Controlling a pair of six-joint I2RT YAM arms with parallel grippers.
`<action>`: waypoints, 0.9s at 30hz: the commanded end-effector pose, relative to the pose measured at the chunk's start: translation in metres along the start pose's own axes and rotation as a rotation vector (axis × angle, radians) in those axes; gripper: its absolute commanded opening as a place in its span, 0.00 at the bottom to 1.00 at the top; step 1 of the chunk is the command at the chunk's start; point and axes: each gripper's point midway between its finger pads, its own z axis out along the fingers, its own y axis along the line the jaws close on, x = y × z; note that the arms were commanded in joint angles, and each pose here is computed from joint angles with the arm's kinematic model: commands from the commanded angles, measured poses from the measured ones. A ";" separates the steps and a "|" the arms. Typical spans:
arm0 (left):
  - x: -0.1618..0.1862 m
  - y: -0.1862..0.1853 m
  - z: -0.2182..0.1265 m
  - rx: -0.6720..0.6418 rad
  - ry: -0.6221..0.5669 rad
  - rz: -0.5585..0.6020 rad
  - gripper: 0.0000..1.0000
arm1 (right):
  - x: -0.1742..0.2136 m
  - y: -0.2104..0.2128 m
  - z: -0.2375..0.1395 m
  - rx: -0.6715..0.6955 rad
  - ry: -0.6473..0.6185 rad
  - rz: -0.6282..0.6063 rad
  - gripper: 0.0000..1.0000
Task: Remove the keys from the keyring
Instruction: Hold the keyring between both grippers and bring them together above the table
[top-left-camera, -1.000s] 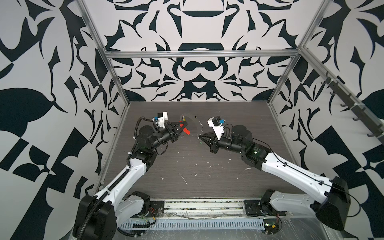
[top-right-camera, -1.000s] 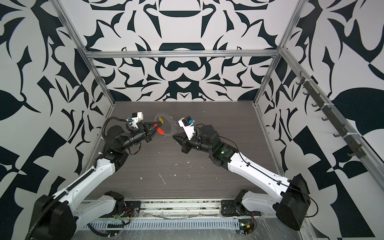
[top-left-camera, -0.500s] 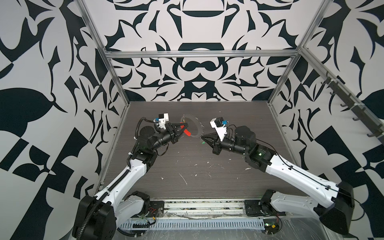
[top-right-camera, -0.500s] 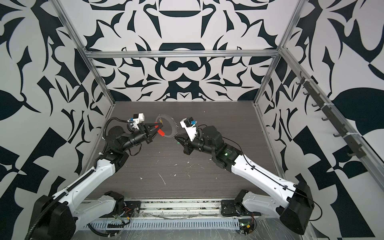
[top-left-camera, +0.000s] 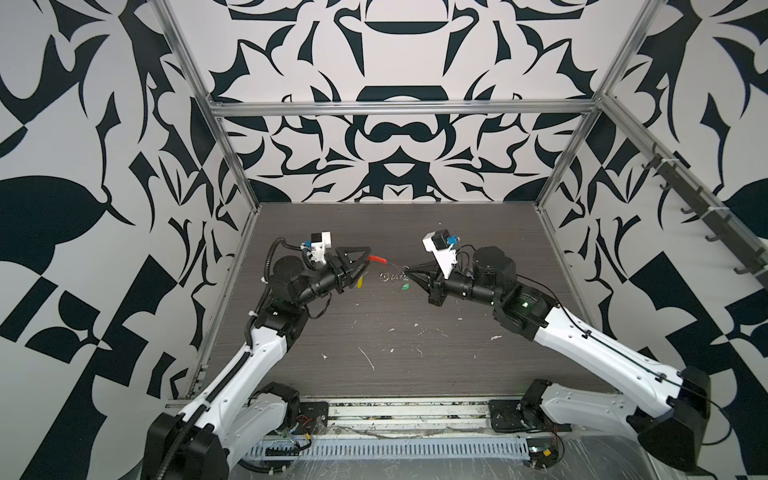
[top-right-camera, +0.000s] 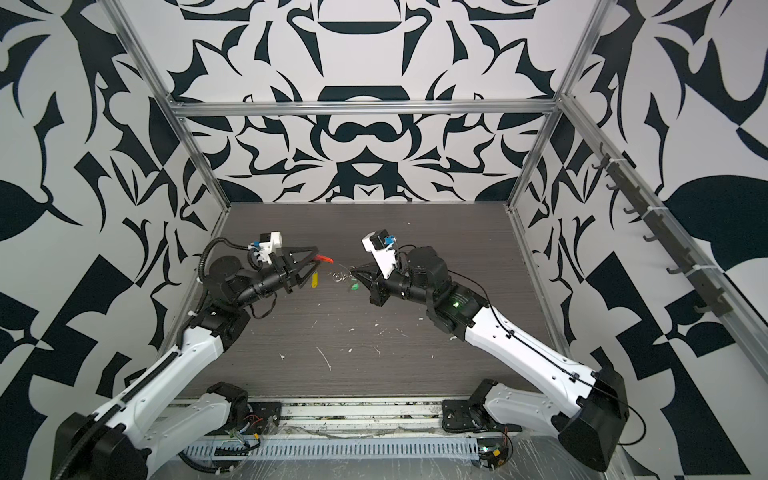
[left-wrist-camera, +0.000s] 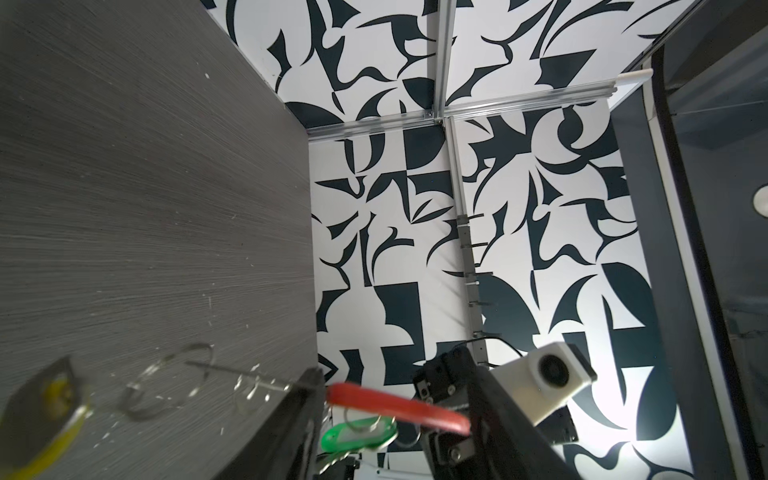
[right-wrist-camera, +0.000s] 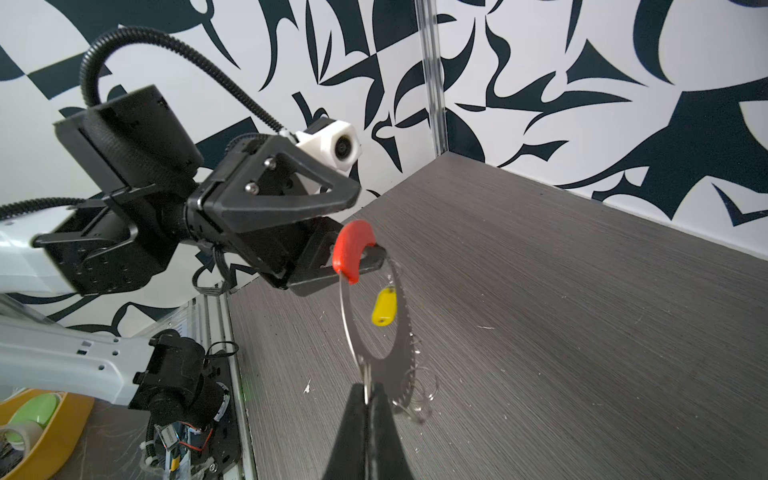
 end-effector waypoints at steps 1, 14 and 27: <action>0.004 0.007 -0.014 -0.081 0.024 0.121 0.62 | -0.028 0.008 -0.009 -0.077 -0.040 -0.017 0.00; 0.012 -0.046 -0.018 0.044 0.082 0.533 0.54 | -0.026 0.038 -0.022 -0.306 0.046 -0.040 0.00; 0.082 -0.074 0.004 0.277 0.410 0.655 0.38 | -0.032 0.045 -0.020 -0.441 0.072 0.028 0.00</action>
